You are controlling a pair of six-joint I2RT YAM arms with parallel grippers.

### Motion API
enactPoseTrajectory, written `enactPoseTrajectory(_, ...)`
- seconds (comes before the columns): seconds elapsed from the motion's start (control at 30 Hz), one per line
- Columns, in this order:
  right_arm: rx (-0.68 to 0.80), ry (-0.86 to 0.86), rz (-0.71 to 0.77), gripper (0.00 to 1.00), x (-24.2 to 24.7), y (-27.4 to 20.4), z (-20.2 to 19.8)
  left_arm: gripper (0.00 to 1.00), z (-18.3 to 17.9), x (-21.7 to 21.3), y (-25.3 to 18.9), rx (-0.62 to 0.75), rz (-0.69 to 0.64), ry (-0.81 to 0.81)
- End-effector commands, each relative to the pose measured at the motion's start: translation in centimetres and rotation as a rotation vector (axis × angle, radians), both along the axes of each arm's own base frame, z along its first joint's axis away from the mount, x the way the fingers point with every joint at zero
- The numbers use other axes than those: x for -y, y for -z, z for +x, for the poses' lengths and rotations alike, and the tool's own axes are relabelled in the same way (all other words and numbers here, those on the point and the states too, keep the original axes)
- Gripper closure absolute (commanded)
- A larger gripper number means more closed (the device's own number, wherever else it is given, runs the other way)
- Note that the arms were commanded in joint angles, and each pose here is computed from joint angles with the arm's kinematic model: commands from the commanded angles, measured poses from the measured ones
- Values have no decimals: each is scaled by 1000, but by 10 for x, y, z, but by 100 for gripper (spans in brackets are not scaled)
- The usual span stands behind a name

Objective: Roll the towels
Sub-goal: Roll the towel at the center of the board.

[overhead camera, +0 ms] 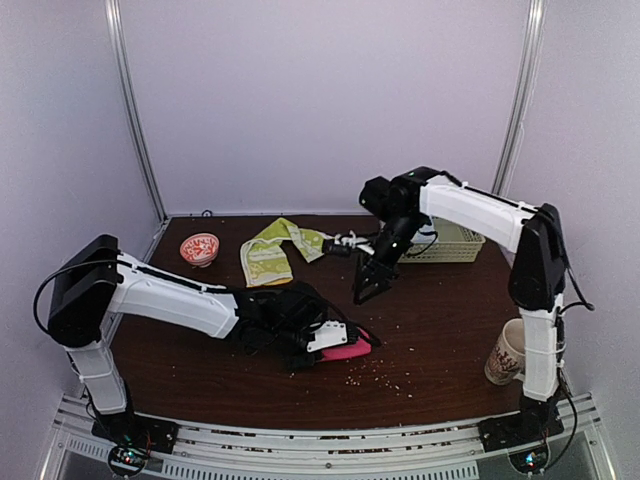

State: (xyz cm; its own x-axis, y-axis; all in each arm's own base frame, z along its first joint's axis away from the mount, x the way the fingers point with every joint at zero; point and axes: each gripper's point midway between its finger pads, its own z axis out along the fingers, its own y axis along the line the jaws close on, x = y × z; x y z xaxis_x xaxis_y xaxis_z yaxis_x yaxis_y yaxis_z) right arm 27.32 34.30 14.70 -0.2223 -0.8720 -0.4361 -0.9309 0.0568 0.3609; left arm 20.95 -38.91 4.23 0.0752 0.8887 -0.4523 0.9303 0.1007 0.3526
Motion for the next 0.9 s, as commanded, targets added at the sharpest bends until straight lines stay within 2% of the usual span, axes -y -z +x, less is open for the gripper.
enactPoseTrajectory(0.0,108,110,150,49,22,-80,17,73,-17,-8,30,-357,1,-68)
enactPoseTrajectory(0.17,262,159,288,50,33,-139,19,74,-17,-8,40,-631,-29,-128)
enactPoseTrajectory(0.3,320,47,377,49,31,-153,-18,76,-14,-7,43,-741,-47,-171)
enactPoseTrajectory(0.4,388,-95,318,49,21,-130,-56,76,-9,-9,43,-782,-67,-201)
enactPoseTrajectory(0.53,510,-213,128,51,9,-78,-81,77,-7,-10,42,-825,-89,-213)
enactPoseTrajectory(0.63,601,-211,21,52,3,-42,-76,77,-8,-9,41,-886,-113,-221)
enactPoseTrajectory(0.87,823,-228,-121,45,-9,20,-62,77,-8,-12,44,-992,-139,-266)
